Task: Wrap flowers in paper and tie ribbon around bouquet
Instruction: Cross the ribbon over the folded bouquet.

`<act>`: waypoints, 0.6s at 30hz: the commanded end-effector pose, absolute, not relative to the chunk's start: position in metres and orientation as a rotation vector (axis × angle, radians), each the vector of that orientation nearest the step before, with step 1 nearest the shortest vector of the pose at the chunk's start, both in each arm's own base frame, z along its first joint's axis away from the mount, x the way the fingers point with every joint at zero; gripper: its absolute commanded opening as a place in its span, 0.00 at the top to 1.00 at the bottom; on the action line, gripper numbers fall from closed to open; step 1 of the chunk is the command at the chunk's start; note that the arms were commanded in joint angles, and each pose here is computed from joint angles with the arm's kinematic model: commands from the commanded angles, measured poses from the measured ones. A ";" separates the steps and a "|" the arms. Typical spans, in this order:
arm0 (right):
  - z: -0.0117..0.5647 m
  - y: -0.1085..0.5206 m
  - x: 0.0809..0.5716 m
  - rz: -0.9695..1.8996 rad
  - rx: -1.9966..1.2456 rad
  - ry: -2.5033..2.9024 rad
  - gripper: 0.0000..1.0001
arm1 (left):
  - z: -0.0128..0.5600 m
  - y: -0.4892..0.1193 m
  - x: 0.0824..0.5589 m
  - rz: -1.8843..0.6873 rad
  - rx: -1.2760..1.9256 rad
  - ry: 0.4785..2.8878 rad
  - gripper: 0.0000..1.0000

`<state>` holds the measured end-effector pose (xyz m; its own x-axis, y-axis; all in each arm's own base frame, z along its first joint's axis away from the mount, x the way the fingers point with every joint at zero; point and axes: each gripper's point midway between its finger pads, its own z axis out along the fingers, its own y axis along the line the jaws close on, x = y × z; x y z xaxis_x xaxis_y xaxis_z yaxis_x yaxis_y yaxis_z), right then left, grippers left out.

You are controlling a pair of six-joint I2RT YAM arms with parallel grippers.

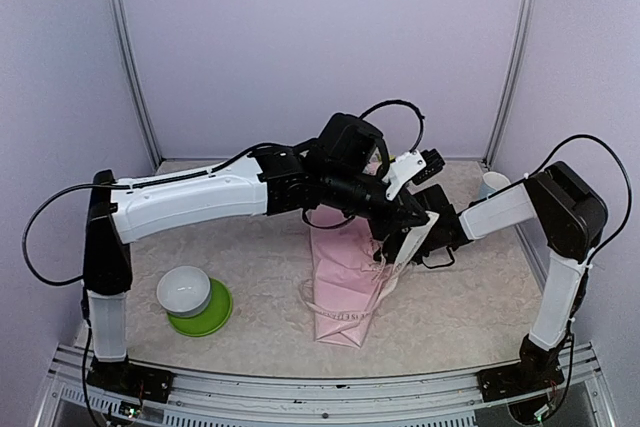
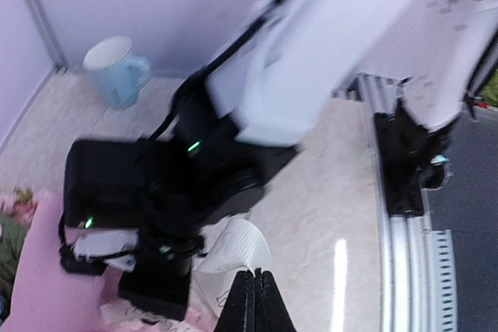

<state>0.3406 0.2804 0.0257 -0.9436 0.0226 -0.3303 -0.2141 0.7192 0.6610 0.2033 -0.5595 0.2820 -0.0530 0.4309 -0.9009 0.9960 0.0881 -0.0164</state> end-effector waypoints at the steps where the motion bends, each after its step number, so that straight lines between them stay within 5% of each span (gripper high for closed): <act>1: 0.023 0.279 0.342 1.057 -0.158 2.628 1.00 | 0.223 -0.549 0.268 -0.790 1.327 1.812 1.00; 9: 0.024 0.280 0.341 1.068 -0.161 2.625 1.00 | 0.225 -0.506 0.339 -0.970 1.021 1.848 1.00; 18: 0.028 0.280 0.343 1.056 -0.169 2.624 1.00 | 0.141 -0.463 0.405 -0.809 0.809 2.140 1.00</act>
